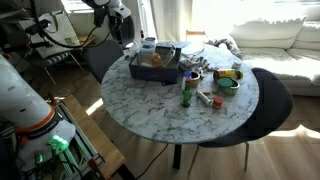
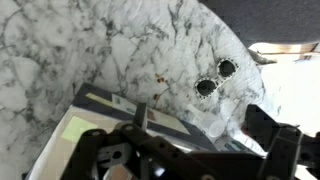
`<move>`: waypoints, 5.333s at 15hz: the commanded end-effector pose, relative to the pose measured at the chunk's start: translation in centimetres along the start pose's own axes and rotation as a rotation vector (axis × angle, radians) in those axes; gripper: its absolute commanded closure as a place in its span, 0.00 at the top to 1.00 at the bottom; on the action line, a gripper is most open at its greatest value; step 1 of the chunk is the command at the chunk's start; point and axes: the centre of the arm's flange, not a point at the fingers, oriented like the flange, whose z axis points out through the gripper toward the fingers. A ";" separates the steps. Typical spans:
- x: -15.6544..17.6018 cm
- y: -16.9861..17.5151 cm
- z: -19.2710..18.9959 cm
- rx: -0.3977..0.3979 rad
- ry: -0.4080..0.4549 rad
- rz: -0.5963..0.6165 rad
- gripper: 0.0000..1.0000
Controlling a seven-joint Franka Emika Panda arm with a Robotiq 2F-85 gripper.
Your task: Put the white glasses in the plastic cup in the box
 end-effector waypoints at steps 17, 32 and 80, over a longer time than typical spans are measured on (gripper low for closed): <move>2.3 -8.9 16.7 0.026 -0.080 0.486 1.00; 2.6 -10.6 24.4 0.010 -0.051 0.489 1.00; 0.0 -3.5 -2.2 0.212 0.648 0.693 0.03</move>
